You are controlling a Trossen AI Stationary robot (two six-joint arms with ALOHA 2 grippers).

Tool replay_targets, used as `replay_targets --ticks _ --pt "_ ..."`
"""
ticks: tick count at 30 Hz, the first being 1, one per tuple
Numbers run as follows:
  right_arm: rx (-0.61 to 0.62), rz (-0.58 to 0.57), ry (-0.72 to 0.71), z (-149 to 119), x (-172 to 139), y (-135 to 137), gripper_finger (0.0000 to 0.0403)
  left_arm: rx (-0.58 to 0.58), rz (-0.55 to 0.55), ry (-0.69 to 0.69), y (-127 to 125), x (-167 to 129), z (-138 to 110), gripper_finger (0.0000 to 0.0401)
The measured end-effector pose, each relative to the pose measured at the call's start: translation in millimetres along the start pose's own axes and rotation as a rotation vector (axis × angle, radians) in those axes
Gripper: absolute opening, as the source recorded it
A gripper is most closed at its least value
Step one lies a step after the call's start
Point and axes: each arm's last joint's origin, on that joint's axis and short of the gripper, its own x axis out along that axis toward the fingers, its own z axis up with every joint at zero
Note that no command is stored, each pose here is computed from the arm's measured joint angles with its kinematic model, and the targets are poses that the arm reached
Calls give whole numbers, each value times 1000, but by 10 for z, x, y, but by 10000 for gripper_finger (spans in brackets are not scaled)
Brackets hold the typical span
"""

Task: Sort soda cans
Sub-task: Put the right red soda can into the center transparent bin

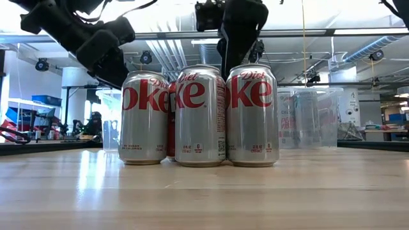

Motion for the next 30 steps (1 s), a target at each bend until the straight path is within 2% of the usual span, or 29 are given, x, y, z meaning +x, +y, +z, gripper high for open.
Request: replay_targets --ticks 21,30 --pt "5 43 -19 -94 389 36 349 -2 -1 -3 0 1 -2 242" --pt "-8 42 -25 -102 440 37 303 -5 -3 -10 -2 1 7 242"
